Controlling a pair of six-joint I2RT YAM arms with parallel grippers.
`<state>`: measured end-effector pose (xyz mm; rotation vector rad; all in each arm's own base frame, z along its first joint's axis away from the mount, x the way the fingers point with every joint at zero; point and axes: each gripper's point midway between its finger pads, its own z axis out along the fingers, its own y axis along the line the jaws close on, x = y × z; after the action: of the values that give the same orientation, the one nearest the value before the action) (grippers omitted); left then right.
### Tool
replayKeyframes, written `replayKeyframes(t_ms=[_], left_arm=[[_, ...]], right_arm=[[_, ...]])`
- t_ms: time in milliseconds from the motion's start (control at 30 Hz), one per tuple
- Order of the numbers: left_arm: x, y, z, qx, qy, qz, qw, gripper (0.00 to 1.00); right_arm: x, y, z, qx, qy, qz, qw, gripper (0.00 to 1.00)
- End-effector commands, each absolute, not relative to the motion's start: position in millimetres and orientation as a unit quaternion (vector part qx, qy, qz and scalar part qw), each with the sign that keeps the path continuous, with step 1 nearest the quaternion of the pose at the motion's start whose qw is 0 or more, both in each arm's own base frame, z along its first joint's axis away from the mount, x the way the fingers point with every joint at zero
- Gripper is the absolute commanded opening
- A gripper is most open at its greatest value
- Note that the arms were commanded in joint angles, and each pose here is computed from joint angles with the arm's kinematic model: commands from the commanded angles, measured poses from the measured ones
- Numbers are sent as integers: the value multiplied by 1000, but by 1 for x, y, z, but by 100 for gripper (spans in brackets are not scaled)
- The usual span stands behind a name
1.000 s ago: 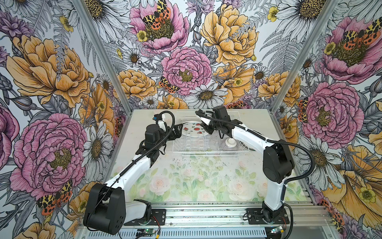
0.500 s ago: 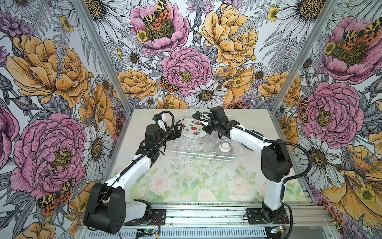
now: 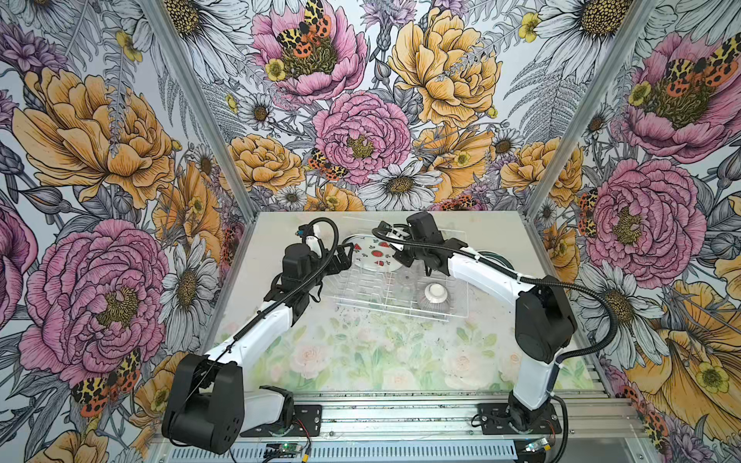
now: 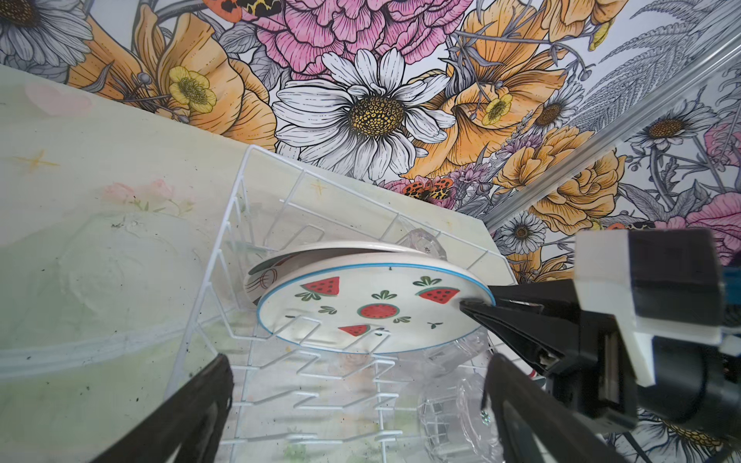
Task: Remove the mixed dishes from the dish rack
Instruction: 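Lift the watermelon plate up out of the rack with the right gripper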
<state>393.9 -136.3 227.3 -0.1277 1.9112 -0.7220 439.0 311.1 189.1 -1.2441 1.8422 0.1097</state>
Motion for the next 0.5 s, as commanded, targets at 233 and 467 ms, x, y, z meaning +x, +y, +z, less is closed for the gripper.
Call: replayKeyframes(t_ms=[233, 467], left_arm=[[393, -130, 233, -63, 786, -299, 537, 99], [393, -128, 230, -64, 788, -295, 536, 99]], right_arm=[[437, 313, 269, -438, 718, 67, 536, 0], [441, 308, 293, -410, 706, 60, 574, 0]])
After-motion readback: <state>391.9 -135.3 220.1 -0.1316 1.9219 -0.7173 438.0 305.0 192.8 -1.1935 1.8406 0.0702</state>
